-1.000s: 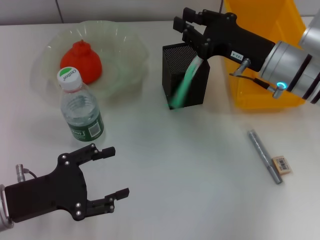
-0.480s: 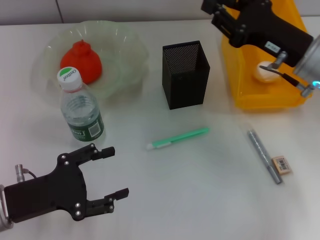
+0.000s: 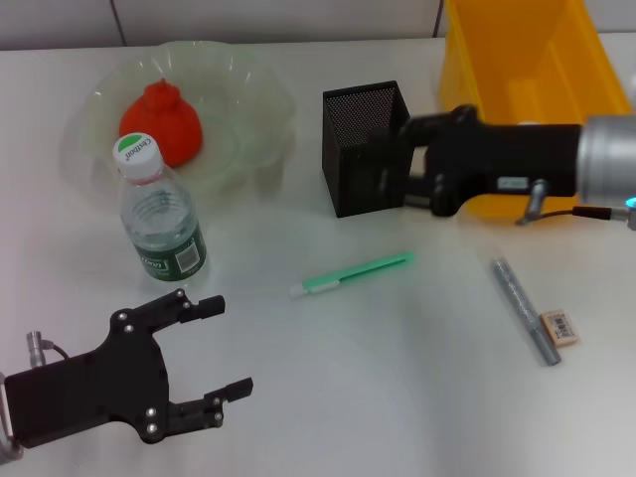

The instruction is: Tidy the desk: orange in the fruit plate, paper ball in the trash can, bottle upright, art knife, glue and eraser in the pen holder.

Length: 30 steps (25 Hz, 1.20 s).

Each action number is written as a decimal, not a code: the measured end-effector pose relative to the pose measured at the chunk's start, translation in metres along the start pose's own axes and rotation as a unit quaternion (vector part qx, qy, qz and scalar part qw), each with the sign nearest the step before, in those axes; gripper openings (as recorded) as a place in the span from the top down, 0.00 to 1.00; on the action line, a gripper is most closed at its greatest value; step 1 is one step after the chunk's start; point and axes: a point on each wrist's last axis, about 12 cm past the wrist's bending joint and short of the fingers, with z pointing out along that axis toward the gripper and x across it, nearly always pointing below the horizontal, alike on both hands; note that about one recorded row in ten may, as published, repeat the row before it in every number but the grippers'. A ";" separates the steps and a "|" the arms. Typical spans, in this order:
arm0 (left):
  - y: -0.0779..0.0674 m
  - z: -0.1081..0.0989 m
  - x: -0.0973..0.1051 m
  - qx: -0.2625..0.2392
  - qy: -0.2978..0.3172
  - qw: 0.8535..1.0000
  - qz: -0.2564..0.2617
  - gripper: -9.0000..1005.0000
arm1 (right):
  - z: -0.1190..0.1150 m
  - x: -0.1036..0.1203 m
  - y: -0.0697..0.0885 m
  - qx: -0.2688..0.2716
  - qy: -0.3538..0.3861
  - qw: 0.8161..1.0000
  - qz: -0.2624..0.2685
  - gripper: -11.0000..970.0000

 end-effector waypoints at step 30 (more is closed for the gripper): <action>0.001 0.002 -0.001 0.007 -0.003 1.000 0.002 0.19 | 0.109 -0.020 0.003 -0.071 0.331 0.933 -0.125 0.46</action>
